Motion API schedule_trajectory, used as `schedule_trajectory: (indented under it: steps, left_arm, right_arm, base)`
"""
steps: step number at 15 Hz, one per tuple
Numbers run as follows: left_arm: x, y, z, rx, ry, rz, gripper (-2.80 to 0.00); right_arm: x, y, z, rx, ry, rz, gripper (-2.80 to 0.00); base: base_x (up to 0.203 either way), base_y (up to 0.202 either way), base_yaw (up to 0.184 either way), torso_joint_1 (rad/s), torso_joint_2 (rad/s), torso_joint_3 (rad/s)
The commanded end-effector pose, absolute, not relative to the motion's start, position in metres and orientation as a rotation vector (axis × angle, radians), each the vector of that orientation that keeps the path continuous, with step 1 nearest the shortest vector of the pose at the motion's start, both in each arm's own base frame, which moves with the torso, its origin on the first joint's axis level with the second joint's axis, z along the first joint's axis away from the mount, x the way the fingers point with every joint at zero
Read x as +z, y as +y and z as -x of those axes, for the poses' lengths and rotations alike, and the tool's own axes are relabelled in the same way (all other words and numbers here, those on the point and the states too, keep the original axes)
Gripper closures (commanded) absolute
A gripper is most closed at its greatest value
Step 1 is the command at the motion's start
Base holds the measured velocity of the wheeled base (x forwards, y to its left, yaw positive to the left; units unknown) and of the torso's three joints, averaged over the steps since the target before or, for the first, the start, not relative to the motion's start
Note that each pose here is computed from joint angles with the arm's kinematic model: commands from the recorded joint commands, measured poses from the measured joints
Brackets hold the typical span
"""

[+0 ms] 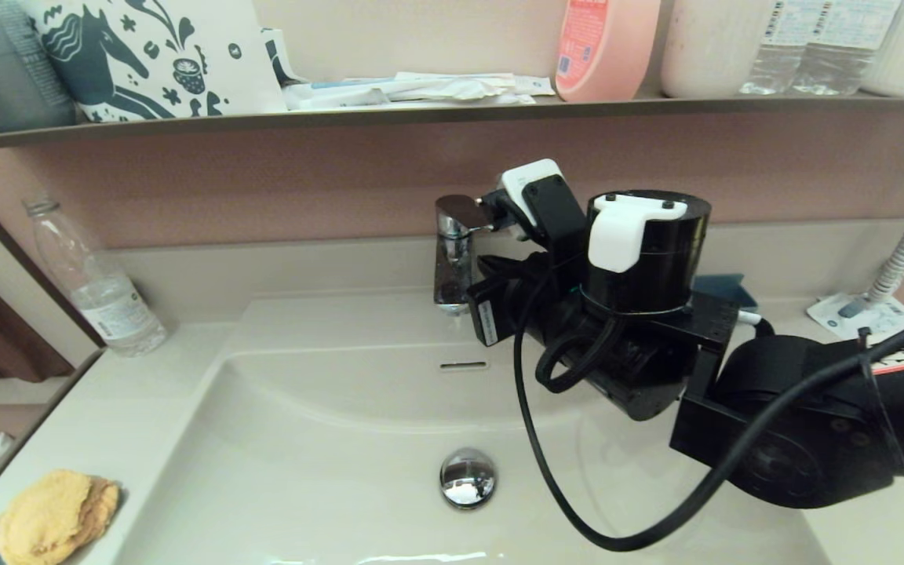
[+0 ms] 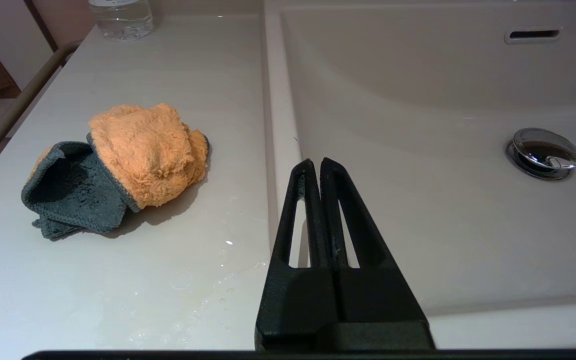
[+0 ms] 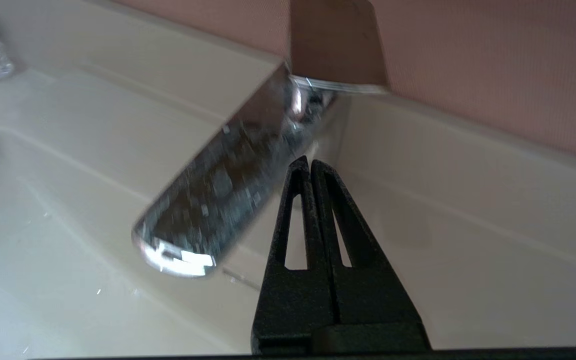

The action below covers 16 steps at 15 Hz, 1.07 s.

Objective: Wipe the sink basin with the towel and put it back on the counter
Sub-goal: Turn on the faucet

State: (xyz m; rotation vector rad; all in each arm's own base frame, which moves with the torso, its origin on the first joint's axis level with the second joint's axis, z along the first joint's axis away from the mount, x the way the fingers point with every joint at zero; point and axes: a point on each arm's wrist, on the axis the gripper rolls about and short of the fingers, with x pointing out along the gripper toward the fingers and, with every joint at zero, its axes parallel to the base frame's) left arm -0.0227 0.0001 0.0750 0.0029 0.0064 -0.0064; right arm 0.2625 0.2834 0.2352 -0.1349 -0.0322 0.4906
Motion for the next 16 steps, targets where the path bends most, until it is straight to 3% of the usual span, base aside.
schedule_trajectory:
  steps: [1,11,16]
  left_arm:
    - [0.075,0.0,0.023,-0.006,0.006,-0.003,0.0]
    - [0.075,0.0,0.023,-0.006,0.006,-0.003,0.0]
    - [0.075,0.0,0.023,-0.006,0.006,-0.003,0.0]
  right_arm:
    - [0.23,0.295,-0.272,0.489,-0.04,0.154,0.0]
    - [0.277,0.302,-0.284,0.428,-0.207,0.151,0.0]
    - [0.277,0.3,-0.28,0.41,-0.195,0.151,0.0]
  base:
    - [0.0,0.0,0.0,0.0,0.0,0.0]
    - [0.0,0.0,0.0,0.0,0.0,0.0]
    - [0.0,0.0,0.0,0.0,0.0,0.0]
